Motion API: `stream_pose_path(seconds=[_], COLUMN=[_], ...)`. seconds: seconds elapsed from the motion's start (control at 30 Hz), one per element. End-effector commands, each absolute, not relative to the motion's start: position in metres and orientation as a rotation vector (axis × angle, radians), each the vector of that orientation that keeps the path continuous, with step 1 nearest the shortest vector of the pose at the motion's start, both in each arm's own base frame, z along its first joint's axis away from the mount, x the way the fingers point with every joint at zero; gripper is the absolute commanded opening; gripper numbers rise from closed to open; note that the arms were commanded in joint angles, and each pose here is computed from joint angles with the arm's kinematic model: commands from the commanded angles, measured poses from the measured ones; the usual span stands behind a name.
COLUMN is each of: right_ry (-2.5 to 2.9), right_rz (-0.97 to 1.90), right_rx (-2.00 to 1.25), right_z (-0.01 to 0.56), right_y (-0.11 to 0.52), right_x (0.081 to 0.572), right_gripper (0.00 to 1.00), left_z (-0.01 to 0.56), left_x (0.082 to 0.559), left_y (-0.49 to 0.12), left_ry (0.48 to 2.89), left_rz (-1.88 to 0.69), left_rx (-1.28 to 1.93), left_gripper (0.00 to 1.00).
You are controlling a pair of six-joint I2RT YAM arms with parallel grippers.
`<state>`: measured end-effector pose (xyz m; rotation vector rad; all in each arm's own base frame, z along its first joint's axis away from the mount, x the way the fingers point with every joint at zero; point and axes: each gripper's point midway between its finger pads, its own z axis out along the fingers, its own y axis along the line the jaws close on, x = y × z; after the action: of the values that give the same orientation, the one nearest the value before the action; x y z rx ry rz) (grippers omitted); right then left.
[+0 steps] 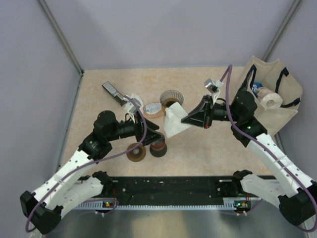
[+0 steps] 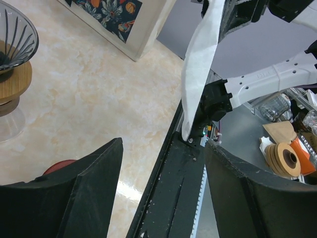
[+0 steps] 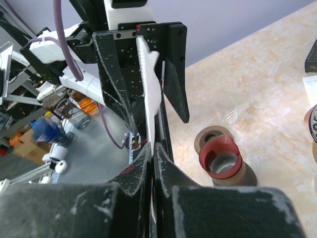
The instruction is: Place the coffee filter in the dripper
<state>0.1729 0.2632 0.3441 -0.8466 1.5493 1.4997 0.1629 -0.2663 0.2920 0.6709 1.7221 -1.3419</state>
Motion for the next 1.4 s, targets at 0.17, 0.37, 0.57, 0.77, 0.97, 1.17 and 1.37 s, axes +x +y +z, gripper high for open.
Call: stream_pose_path(seconds=[0.17,0.37,0.57,0.77,0.97,1.17,1.37], right_ry=[1.465,1.457,1.467,1.466,1.480,1.491,1.493], right_rz=[1.462,1.476,1.490,1.495,1.485,1.471,1.473], right_rx=[-0.880,-0.895,-0.897,-0.900,-0.874,-0.856,-0.860], right_z=[0.368,0.369,0.366,0.366,0.364,0.363,0.363], right_y=[0.262,0.262,0.262,0.262,0.263,0.263,0.263], right_x=[0.172,0.168,0.167,0.167,0.171,0.175,0.175], right_gripper=[0.00,0.00,0.00,0.00,0.00,0.00,0.00], left_z=[0.295,0.296,0.306,0.307,0.309,0.315,0.318], left_x=[0.161,0.167,0.165,0.168,0.164,0.156,0.156], left_y=[-0.266,-0.273,-0.276,-0.279,-0.283,-0.280,-0.281], left_ry=[1.693,1.688,1.642,1.647,1.632,1.592,1.590], left_rz=[-1.340,-1.364,-1.404,-1.423,-1.466,-1.493,-1.499], left_rx=[0.687,0.690,0.680,0.672,0.689,0.705,0.703], left_gripper=[0.72,0.70,0.70,0.69,0.69,0.70,0.70])
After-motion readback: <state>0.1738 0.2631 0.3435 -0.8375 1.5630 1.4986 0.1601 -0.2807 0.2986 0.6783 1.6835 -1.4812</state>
